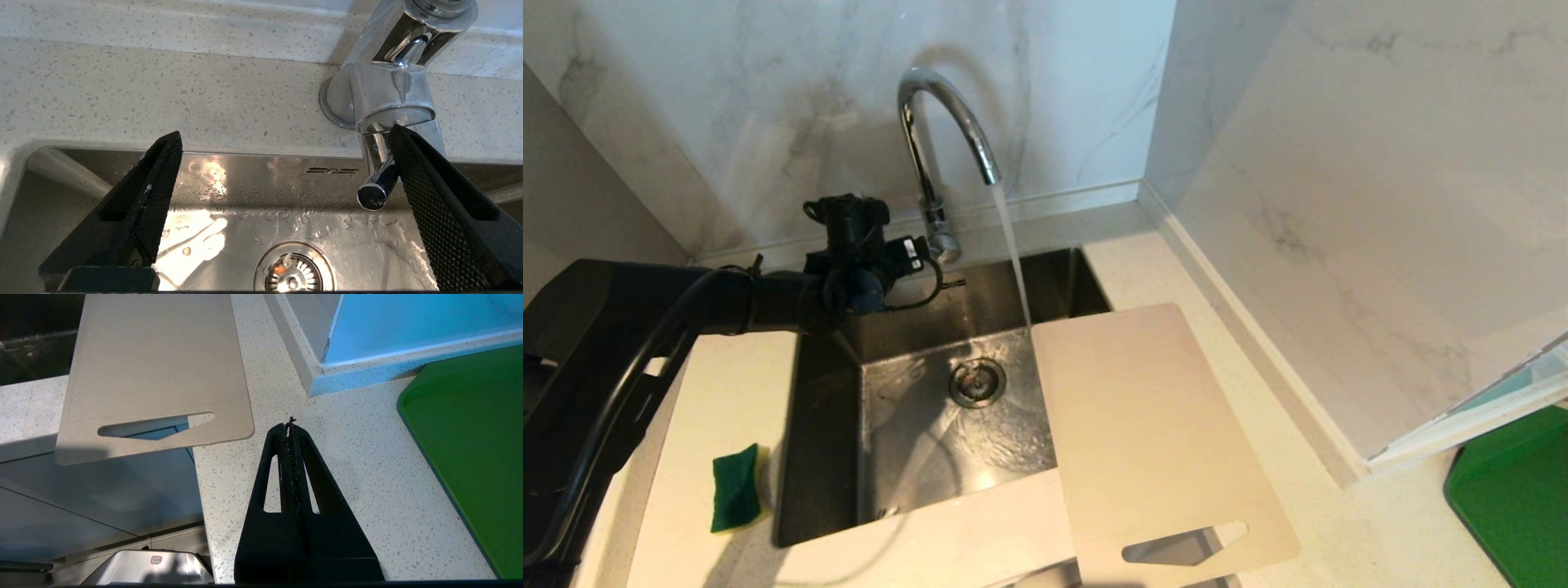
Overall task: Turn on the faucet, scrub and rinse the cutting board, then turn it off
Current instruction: Turn on the tap
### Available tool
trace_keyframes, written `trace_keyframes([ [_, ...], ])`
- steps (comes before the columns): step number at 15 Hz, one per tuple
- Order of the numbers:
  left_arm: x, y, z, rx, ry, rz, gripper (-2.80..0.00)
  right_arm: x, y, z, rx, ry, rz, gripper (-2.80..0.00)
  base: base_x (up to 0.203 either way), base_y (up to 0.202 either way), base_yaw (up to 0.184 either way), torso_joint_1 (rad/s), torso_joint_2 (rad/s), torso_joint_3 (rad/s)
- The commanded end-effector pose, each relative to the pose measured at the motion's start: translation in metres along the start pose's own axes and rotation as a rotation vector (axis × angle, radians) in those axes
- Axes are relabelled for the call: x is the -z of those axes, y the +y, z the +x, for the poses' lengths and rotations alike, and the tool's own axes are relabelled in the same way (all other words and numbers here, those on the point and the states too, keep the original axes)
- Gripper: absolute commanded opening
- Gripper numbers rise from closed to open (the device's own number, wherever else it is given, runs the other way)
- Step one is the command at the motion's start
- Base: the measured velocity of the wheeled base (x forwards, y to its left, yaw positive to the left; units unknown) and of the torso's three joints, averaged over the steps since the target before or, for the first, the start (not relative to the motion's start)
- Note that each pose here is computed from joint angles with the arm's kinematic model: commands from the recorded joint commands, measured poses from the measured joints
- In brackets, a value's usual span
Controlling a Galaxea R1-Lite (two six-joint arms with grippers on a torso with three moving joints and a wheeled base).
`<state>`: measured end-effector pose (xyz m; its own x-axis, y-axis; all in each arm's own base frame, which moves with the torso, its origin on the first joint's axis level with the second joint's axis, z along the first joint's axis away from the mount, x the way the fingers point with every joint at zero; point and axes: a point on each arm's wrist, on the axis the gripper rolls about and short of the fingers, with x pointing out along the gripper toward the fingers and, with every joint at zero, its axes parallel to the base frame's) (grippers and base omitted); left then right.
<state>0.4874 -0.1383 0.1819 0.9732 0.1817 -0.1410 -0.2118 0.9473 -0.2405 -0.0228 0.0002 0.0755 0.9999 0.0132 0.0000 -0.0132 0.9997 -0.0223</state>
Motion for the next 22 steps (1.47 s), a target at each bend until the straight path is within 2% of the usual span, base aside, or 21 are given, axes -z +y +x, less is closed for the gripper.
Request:
trace_keyframes([
  [1,0.001,-0.003,-0.004,0.005,0.008,-0.001,0.00,0.000,0.000,0.000,-0.001,0.000,-0.001,-2.80,0.000,0.000,0.000,0.000,0.00,0.000],
  [7,-0.009,-0.008,-0.014,0.022,0.003,-0.023,0.00,0.000,0.000,0.000,-0.001,0.000,-0.001,-2.80,0.000,0.000,0.000,0.000,0.00,0.000],
  [9,-0.017,-0.010,-0.022,0.025,0.017,-0.052,0.00,0.000,0.000,0.000,-0.001,0.000,-0.001,-2.80,0.000,0.000,0.000,0.000,0.00,0.000],
  [17,-0.075,-0.026,-0.080,0.108,-0.059,-0.139,0.00,0.000,0.000,0.000,0.000,0.000,-0.001,-2.80,0.000,0.000,0.000,0.000,0.00,0.000],
  [20,-0.100,-0.020,-0.107,0.121,-0.084,-0.146,0.00,0.000,0.000,0.000,-0.001,0.000,-0.002,-2.80,0.000,0.000,0.000,0.000,0.00,0.000],
  [22,-0.109,-0.019,-0.123,0.131,-0.073,-0.140,0.00,0.000,0.000,0.000,-0.001,0.000,-0.002,-2.80,0.000,0.000,0.000,0.000,0.00,0.000],
])
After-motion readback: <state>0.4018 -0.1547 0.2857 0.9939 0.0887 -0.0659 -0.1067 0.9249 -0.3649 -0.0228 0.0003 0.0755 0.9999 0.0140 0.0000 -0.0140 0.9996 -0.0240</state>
